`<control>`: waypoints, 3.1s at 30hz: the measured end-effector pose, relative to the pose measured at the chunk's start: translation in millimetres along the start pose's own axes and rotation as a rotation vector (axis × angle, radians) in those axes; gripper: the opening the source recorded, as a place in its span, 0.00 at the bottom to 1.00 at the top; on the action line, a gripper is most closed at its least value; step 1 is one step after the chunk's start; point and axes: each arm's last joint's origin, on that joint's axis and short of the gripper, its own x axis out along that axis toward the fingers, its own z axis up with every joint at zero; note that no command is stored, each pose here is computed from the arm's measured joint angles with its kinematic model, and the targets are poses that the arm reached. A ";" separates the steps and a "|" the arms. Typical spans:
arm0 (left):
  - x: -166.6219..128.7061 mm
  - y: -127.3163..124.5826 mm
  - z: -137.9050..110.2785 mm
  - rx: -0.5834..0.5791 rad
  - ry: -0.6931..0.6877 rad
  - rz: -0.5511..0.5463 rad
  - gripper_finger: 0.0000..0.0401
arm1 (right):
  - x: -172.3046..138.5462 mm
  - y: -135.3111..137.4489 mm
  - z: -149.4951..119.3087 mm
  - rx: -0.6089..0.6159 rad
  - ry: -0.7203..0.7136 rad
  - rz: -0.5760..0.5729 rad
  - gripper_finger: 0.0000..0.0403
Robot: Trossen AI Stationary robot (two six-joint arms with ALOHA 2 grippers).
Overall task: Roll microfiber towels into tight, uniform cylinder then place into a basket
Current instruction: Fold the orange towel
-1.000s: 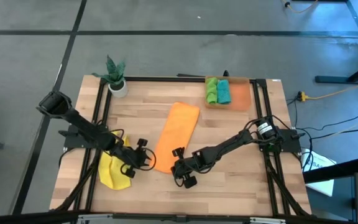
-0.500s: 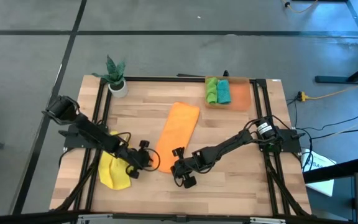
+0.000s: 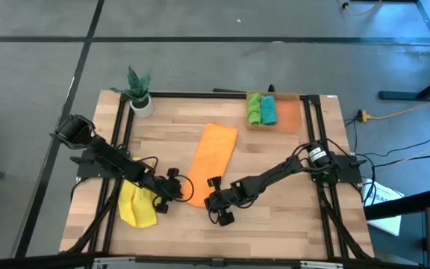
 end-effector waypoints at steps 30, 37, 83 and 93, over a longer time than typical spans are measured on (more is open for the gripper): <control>-24.2 36.9 82.1 -0.545 0.171 -0.053 0.00 | -27.0 -5.6 6.7 0.350 0.049 0.059 0.01; -31.6 44.8 86.8 -0.613 0.249 -0.002 0.00 | -40.6 -9.1 14.2 0.484 0.027 0.055 0.01; 4.1 78.2 87.3 -0.603 0.120 0.272 0.00 | -61.8 -35.1 -12.8 0.829 0.199 -0.431 0.03; 4.1 83.3 89.7 -0.620 0.095 0.269 0.03 | -61.8 -38.0 -15.1 0.815 0.231 -0.417 0.05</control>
